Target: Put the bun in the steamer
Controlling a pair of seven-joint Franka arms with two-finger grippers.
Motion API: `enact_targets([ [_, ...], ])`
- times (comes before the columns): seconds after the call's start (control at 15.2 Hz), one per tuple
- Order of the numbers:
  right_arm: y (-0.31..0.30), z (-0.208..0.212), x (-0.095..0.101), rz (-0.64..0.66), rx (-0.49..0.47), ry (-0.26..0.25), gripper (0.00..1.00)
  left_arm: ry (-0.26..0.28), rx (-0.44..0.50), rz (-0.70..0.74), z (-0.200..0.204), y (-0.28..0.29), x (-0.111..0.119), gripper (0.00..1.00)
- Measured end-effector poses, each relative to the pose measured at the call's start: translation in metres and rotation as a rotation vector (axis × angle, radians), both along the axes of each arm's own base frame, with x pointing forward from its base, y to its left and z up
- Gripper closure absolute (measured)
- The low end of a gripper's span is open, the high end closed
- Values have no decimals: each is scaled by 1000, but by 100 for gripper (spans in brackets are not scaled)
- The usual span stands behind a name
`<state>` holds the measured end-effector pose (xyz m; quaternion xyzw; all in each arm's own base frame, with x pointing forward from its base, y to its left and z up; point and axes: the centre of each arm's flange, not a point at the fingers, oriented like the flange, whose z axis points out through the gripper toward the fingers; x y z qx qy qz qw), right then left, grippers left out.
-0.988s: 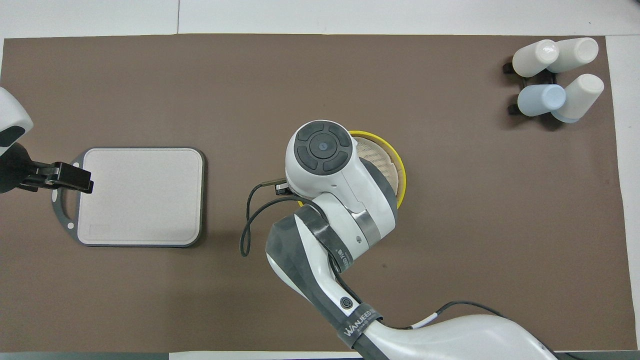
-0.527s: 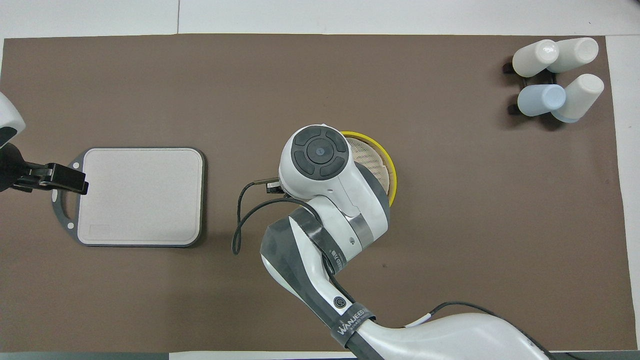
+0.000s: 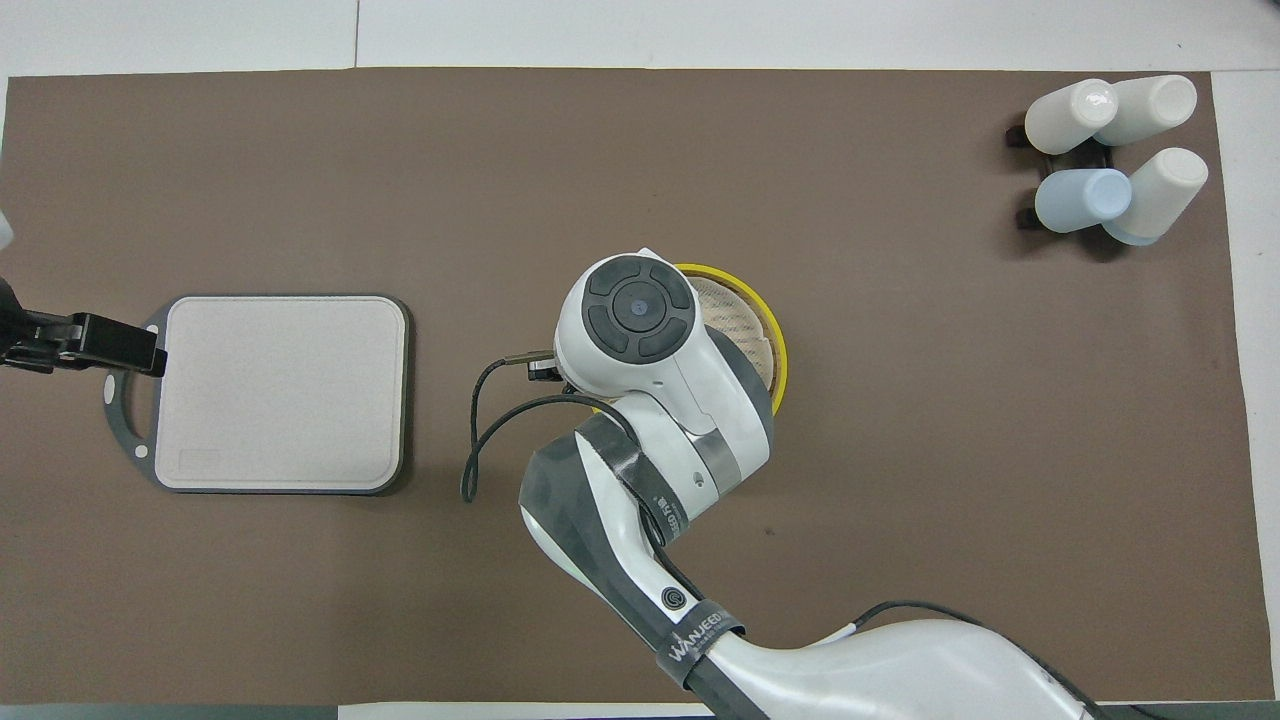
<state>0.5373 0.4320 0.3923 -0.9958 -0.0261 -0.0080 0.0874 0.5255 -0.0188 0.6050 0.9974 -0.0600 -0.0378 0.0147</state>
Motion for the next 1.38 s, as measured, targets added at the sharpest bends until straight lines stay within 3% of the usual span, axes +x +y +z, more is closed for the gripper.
enact_targets([
  [1.38, -11, -4, 25, -94, 68, -3, 91, -13, -2, -3, 1, -2, 1, 0],
])
